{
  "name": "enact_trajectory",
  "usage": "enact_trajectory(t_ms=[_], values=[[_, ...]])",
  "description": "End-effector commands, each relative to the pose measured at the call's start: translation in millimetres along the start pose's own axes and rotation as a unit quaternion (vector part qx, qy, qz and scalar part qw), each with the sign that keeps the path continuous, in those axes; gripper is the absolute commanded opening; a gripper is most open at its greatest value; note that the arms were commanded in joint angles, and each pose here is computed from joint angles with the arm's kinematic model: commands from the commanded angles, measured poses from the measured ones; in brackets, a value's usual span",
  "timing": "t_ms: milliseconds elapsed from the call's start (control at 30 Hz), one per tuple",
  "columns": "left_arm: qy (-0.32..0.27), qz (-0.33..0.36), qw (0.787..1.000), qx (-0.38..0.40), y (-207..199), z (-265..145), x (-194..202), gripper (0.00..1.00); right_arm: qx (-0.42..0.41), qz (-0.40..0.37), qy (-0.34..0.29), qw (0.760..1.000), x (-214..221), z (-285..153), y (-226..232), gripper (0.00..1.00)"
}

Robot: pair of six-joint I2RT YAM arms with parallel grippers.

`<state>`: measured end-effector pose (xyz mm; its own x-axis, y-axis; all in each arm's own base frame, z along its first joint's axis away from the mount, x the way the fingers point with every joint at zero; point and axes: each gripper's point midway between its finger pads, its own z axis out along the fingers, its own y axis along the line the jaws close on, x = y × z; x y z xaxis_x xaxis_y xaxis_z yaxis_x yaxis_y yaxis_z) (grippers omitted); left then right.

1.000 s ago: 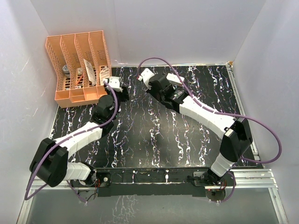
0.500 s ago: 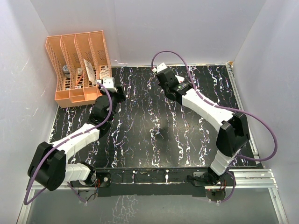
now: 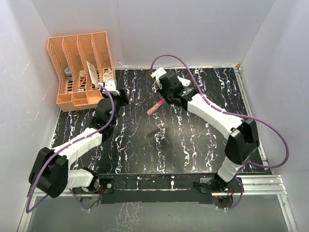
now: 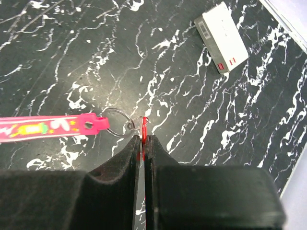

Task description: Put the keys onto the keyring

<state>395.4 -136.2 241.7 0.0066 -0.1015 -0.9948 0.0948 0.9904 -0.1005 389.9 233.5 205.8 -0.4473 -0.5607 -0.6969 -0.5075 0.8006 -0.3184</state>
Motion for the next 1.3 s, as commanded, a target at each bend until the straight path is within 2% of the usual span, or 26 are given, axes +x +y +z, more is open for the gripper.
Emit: enact_trajectory(t_ms=[0, 400, 800, 933, 1033, 1133, 1267], values=[[-0.024, -0.018, 1.000, -0.001, 2.6, -3.7, -17.7, 0.53, 0.052, 0.030, 0.000, 0.998, -6.8, -6.8, -28.1, 0.00], [-0.024, -0.022, 0.999, -0.001, 4.3, -4.4, -19.3, 0.53, -0.005, 0.034, -0.023, 0.999, -20.1, -2.6, -4.7, 0.00], [-0.032, -0.039, 0.998, -0.038, 26.4, -10.4, -27.2, 0.54, -0.131, 0.031, -0.056, 0.989, -41.5, 17.0, 65.6, 0.00], [-0.033, -0.066, 0.995, -0.066, 47.4, -16.6, -35.9, 0.58, -0.154, 0.022, -0.064, 0.986, -52.3, 20.3, 92.2, 0.00], [-0.035, -0.091, 0.991, -0.096, 65.5, -22.7, -40.2, 0.72, -0.178, 0.023, -0.079, 0.981, -64.6, 19.6, 110.7, 0.00], [-0.036, -0.113, 0.987, -0.104, 78.0, -26.2, -38.7, 0.74, -0.184, 0.028, -0.096, 0.978, -73.4, 19.4, 114.2, 0.00], [-0.027, -0.131, 0.985, -0.106, 85.0, -25.6, -33.1, 0.74, -0.157, 0.038, -0.068, 0.985, -52.9, 34.4, 95.4, 0.00]])
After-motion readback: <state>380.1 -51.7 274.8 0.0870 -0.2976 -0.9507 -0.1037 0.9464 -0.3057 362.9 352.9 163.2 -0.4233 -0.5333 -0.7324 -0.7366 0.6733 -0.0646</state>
